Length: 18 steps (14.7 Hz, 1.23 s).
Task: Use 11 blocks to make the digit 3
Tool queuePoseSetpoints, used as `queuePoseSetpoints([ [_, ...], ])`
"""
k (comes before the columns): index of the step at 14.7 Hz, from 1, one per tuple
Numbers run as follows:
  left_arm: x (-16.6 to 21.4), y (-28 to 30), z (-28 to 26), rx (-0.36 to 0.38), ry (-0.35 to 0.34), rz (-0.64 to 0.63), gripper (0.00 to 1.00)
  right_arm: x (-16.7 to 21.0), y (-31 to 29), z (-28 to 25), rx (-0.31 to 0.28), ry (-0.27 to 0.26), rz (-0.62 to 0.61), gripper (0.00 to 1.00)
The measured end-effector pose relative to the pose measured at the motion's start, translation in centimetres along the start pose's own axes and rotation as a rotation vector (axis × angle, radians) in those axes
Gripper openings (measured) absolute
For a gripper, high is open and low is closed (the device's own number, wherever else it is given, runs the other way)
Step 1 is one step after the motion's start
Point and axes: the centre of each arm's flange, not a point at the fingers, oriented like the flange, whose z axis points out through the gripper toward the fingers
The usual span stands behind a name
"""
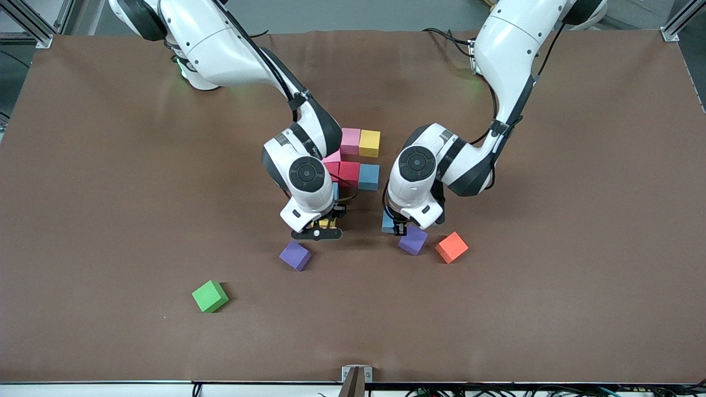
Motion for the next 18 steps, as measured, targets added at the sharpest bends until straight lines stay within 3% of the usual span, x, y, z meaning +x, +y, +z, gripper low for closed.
queuePoseSetpoints([
  [18,0.03,0.02,0.00,0.000,0.000,-0.001,0.56,-0.15,-0.77,1.15,-0.035,-0.025,-0.006,0.55],
])
